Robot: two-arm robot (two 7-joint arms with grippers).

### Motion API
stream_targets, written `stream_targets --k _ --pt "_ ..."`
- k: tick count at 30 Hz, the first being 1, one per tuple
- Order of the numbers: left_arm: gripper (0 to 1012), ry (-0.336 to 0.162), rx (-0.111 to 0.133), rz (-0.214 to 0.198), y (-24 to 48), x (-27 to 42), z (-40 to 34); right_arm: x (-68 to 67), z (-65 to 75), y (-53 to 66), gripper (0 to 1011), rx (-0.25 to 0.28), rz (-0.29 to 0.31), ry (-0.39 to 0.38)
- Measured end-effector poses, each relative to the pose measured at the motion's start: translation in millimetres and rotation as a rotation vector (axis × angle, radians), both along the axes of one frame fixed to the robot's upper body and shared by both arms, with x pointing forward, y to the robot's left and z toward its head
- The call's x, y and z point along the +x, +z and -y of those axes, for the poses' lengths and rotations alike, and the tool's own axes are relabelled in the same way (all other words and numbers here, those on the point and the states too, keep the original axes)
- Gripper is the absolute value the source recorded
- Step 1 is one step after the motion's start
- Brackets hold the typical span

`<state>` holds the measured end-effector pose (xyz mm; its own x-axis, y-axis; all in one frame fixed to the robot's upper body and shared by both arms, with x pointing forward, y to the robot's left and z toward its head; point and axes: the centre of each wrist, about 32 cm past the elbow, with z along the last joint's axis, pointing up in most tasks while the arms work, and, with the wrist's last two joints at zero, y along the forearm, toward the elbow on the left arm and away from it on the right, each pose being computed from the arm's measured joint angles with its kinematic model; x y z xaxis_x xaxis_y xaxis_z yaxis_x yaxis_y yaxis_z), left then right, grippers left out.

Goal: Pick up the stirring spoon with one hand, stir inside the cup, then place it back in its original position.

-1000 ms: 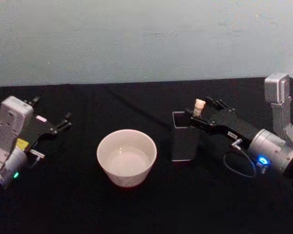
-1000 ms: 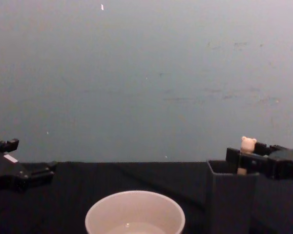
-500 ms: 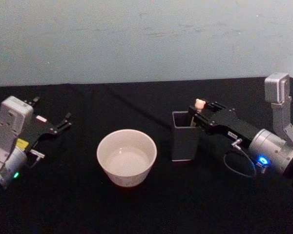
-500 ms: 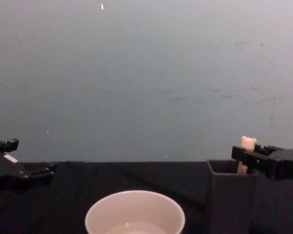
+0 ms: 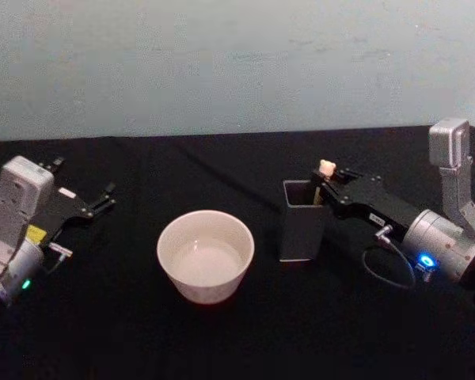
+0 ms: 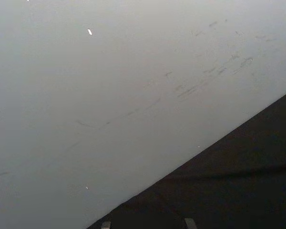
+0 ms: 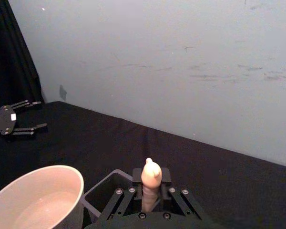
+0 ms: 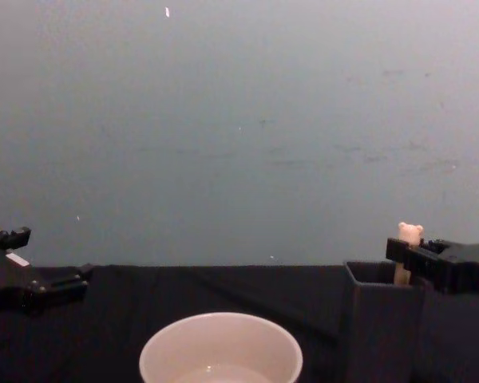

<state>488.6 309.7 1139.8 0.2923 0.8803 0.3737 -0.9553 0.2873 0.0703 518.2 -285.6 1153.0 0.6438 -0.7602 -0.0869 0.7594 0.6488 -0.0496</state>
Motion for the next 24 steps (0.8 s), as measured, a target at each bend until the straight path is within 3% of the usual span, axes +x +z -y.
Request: stream_targets --k 14,24 --pt "1001 0.000 0.000 0.000 0.0 0.0 0.0 0.2 0.5 0.3 212 0.006 -0.002 0.009" --pt "1001 0.000 0.000 0.000 0.0 0.0 0.0 -2.4 2.4 10.5 211 0.043 -0.007 0.014"
